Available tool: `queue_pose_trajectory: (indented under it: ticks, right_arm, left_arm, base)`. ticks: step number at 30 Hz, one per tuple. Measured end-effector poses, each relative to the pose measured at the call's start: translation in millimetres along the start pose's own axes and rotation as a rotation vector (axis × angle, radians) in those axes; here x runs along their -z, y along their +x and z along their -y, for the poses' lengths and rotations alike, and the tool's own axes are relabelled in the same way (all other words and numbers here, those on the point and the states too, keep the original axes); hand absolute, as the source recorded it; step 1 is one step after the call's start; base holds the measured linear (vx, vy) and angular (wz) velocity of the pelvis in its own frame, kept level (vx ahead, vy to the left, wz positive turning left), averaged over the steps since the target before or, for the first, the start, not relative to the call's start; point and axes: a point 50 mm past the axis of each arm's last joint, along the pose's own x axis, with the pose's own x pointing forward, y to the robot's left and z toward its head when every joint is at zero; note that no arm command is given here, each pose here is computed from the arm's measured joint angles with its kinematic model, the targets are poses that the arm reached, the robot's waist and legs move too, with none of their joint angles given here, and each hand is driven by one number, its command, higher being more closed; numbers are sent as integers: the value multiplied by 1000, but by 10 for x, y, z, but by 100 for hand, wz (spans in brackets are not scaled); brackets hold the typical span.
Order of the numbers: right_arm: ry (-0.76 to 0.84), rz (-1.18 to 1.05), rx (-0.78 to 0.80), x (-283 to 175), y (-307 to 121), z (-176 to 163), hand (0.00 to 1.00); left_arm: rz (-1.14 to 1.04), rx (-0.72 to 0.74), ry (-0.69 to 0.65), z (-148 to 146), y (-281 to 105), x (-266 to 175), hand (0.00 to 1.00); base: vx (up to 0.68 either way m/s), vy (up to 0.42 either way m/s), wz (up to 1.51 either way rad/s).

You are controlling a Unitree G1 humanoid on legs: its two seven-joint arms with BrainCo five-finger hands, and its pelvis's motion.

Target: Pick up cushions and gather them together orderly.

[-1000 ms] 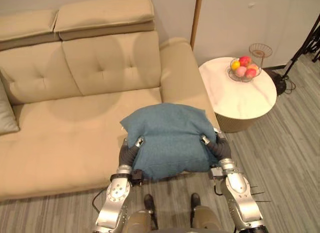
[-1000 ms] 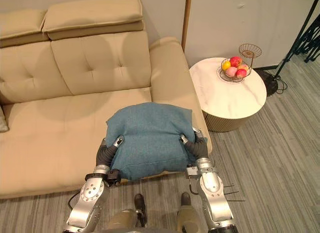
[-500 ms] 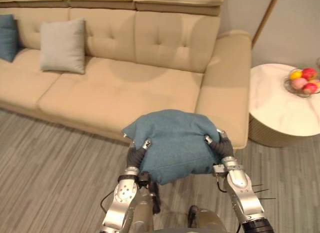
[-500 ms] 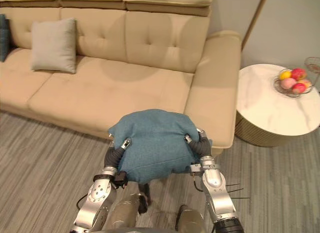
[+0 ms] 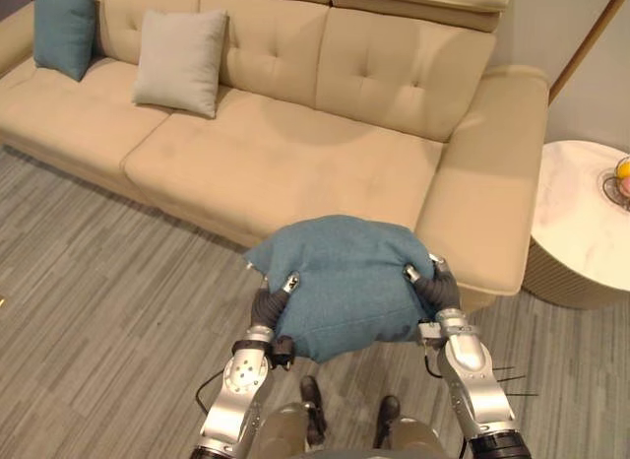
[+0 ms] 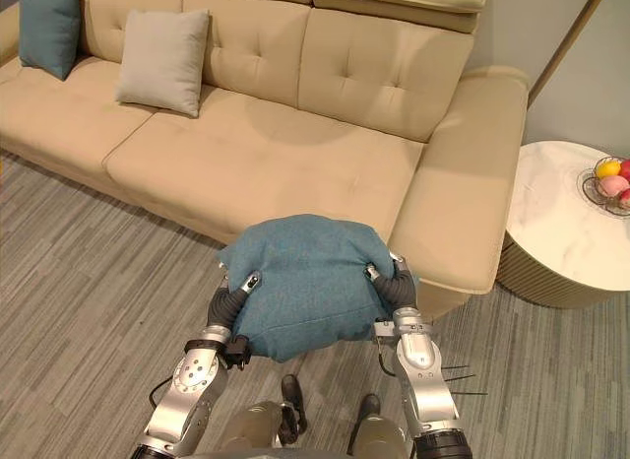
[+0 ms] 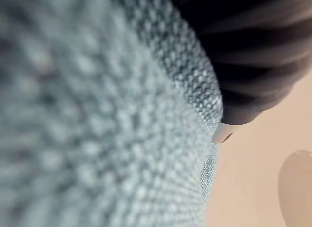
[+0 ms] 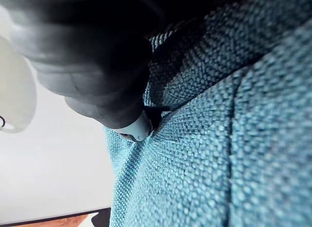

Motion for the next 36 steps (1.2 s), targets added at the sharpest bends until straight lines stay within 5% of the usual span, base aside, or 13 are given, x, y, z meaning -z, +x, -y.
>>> queue_pose_trajectory:
  ticks: [18,25,36]
  right_arm:
    - [-12,-16,53,-13,-210,151,100]
    - [-11,208,85,-524,-304,165,100]
    - [8,122,77,-320,-327,95,100]
  left_arm:
    - [-13,52,-9,123,-9,7,100]
    - [130,71,-70,215,-6,-293,100]
    - [97,27,-53,139,-83,-209,100]
  base:
    - [421,19,41]
    - [379,31,-65]
    - [222,343,-95]
